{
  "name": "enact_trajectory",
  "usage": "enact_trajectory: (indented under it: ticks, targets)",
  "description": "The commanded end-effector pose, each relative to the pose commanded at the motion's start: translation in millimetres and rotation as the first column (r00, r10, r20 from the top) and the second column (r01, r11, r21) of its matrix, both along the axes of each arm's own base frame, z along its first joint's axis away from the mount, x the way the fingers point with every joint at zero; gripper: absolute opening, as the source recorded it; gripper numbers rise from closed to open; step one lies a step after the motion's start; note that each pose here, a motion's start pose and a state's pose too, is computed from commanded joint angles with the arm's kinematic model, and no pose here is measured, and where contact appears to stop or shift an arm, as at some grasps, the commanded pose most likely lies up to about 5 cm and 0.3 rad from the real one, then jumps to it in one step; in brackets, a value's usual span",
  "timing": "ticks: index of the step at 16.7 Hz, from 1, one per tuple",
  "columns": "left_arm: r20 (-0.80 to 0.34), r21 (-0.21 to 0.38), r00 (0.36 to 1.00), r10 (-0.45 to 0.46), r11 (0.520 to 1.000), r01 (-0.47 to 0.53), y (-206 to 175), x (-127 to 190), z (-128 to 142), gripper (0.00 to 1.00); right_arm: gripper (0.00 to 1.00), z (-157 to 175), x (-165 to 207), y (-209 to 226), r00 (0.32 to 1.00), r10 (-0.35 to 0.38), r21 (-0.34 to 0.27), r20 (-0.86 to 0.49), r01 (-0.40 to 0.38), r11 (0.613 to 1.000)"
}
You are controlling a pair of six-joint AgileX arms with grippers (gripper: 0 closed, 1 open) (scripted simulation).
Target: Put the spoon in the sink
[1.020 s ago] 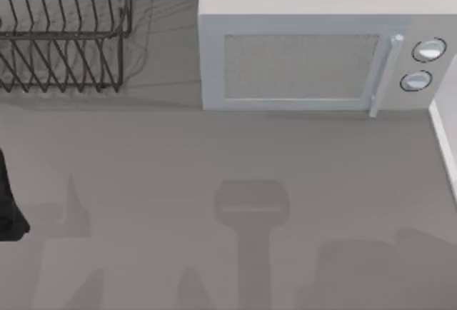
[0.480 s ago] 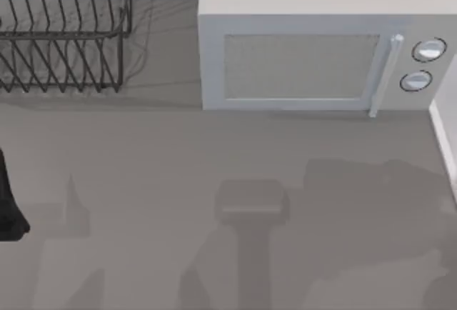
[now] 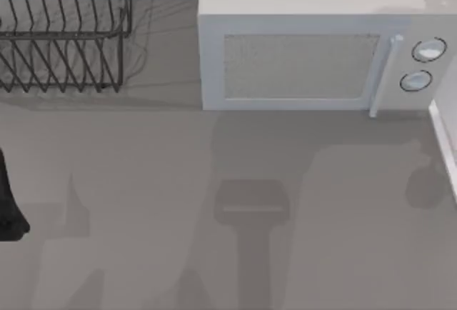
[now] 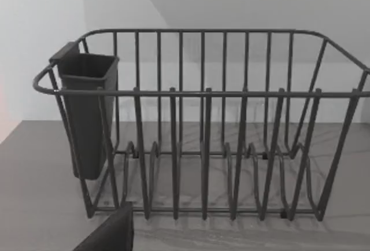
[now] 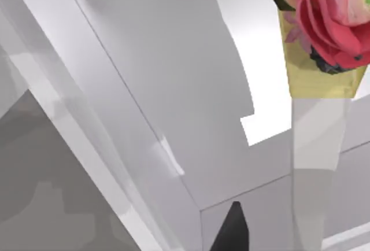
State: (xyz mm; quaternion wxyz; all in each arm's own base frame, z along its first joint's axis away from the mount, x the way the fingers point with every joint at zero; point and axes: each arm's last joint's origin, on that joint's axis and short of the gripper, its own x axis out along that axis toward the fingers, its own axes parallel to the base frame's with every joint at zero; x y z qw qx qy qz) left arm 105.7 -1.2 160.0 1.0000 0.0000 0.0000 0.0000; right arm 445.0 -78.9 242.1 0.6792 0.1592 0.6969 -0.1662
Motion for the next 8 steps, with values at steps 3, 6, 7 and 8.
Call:
enact_trajectory:
  ticks: [3,6,7,8]
  targets:
    - [0.0,0.0,1.0,0.0,1.0,0.0,0.0,0.0,0.0,1.0,0.0,-12.9,29.3,1.1,1.0,0.003,-0.002,0.022,-0.003,1.0]
    - [0.0,0.0,1.0,0.0,1.0,0.0,0.0,0.0,0.0,1.0,0.0,-27.9,45.9,3.9,0.999,0.007,-0.004,0.04,-0.007,1.0]
    - [0.0,0.0,1.0,0.0,1.0,0.0,0.0,0.0,0.0,1.0,0.0,-32.2,49.2,4.9,0.999,0.008,-0.004,0.044,-0.008,1.0]
    - [0.0,0.0,1.0,0.0,1.0,0.0,0.0,0.0,0.0,1.0,0.0,-35.7,51.5,5.8,0.999,0.01,-0.005,0.048,-0.009,1.0]
